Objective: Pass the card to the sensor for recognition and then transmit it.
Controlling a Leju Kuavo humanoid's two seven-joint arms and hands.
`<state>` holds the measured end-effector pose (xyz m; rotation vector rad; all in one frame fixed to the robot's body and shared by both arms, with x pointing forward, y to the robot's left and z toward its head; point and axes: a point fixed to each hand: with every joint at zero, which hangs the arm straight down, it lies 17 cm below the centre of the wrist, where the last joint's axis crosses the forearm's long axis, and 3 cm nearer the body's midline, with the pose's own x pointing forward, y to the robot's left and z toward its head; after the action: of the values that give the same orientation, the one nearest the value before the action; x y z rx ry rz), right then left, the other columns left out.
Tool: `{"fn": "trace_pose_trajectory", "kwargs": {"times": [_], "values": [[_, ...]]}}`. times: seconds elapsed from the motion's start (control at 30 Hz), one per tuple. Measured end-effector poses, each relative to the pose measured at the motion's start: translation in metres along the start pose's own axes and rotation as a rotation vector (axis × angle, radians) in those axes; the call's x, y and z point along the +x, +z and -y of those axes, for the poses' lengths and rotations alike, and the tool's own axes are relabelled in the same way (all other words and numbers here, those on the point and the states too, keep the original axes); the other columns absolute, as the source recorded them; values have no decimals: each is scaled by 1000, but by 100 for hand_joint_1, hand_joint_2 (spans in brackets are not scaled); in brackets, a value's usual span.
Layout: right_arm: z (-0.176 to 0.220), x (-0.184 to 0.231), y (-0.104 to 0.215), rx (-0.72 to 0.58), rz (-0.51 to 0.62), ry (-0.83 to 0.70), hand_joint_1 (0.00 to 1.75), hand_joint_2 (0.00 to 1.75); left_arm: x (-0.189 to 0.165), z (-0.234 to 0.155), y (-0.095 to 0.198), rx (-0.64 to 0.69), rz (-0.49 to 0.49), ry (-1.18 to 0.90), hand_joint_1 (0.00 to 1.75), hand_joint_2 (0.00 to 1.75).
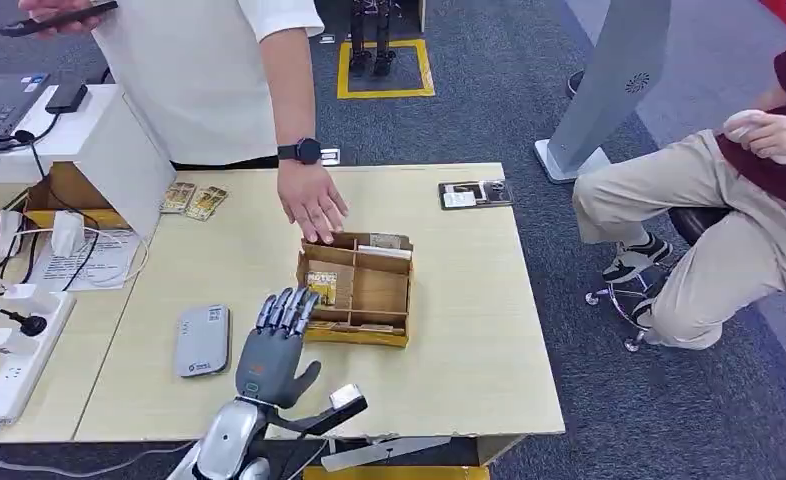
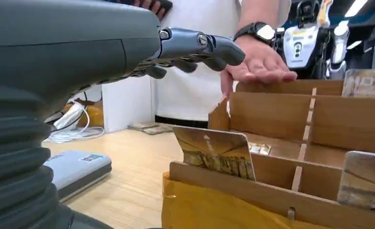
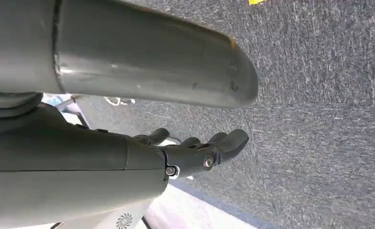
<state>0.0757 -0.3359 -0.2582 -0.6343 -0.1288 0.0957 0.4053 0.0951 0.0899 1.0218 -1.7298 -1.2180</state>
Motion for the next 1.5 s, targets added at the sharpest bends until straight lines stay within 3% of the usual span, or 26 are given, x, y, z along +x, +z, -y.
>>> {"fn": "trace_pose_trajectory", "kwargs": {"times": [0.33,0.63,1.07,1.5], "values": [[0,0,0,1,0,0,0,0,-21,3,-18,-95,-18,-34,0,175],[0,-1,0,1,-2,1,0,0,-28,-22,-31,-44,-12,-45,0,175],[0,-1,0,1,-1,2,0,0,-27,-37,-32,-8,8,-33,0,175],[0,-1,0,0,-1,2,0,0,-22,-26,-25,-71,59,-8,0,175]]}}
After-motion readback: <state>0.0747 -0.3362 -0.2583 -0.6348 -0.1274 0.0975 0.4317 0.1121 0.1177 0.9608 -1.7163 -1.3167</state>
